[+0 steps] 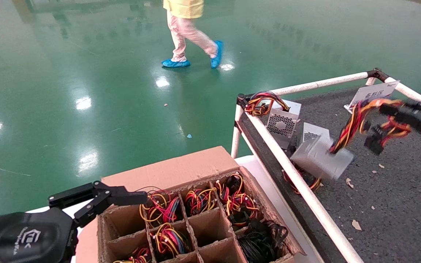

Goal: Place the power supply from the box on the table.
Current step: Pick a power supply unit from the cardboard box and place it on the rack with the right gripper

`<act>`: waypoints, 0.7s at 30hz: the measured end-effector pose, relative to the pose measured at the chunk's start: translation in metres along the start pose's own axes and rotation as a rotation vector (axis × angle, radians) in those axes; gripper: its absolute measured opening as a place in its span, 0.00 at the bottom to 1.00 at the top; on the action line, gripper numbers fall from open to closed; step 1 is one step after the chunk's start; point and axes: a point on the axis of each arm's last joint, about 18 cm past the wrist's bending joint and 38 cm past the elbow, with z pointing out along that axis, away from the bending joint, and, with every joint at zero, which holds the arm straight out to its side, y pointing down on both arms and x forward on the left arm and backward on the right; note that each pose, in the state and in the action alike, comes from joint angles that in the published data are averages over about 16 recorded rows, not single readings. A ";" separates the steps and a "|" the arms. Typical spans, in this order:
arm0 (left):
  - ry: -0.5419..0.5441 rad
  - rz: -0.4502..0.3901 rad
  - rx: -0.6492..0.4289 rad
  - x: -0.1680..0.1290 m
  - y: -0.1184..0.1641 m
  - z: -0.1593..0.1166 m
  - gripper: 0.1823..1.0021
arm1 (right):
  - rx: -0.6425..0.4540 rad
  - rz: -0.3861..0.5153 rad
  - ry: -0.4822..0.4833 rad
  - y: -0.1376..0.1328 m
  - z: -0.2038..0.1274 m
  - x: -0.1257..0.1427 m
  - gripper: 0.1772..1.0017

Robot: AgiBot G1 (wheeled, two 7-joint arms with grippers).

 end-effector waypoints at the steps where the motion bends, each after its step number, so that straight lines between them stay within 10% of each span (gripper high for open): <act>1: 0.000 0.000 0.000 0.000 0.000 0.000 1.00 | 0.002 0.002 0.003 0.002 0.000 0.000 0.09; 21: 0.000 0.000 0.000 0.000 0.000 0.000 1.00 | 0.003 0.029 0.069 0.024 -0.014 0.007 0.09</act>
